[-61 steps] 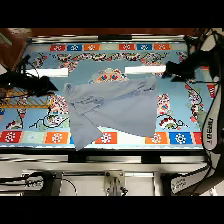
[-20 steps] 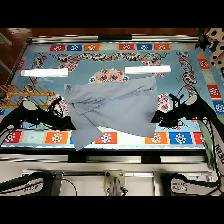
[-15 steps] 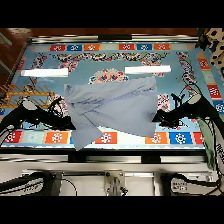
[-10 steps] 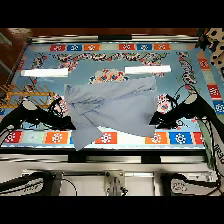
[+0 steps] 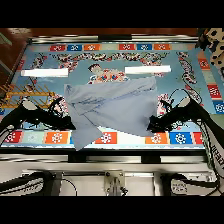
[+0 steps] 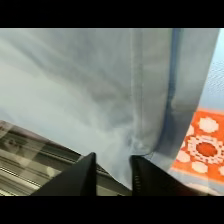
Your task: Fold the shirts.
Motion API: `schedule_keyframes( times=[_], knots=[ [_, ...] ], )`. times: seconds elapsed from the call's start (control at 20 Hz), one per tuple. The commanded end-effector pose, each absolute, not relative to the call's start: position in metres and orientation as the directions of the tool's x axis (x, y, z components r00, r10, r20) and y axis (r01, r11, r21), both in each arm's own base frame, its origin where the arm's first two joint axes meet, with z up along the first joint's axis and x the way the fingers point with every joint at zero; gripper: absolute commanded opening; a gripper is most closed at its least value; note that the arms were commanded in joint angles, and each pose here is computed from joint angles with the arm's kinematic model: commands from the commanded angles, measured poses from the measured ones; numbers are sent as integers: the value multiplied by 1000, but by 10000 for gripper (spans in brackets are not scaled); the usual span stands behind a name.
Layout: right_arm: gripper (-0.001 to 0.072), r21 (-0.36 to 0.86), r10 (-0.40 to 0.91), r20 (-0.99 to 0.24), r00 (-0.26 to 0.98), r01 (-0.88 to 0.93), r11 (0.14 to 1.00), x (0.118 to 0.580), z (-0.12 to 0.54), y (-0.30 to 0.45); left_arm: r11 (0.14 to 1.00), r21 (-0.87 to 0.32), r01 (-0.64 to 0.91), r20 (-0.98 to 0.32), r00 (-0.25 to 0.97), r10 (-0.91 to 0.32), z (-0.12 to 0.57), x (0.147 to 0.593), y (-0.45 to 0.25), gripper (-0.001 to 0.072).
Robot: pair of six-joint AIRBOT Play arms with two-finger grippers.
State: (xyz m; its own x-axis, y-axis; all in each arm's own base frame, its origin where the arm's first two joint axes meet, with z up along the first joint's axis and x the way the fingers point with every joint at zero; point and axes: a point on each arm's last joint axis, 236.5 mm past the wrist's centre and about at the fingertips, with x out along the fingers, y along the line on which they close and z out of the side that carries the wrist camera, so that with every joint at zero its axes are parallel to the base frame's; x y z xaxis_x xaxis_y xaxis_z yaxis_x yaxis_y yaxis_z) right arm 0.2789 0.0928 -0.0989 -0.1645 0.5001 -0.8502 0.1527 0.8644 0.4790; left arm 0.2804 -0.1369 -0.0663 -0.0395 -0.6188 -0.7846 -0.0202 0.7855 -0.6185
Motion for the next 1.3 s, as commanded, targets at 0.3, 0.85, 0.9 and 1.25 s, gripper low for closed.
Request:
schedule_keyframes(
  times=[0.3,0.85,0.9,1.25],
  knots=[
    [49,520,525,-851,-9,119,846,331,-71,94,788,-616,2,-786,67,-615,-42,317,-118,27],
    [48,461,373,-853,364,192,866,446,-34,41,788,-612,63,-779,121,-615,-14,341,-118,27],
    [48,459,367,-855,366,206,864,448,-38,39,788,-612,63,-779,121,-615,-14,341,-118,28],
    [634,505,448,-854,264,212,837,426,-38,49,788,-613,64,-779,121,-615,-14,341,-118,28]
  ],
)
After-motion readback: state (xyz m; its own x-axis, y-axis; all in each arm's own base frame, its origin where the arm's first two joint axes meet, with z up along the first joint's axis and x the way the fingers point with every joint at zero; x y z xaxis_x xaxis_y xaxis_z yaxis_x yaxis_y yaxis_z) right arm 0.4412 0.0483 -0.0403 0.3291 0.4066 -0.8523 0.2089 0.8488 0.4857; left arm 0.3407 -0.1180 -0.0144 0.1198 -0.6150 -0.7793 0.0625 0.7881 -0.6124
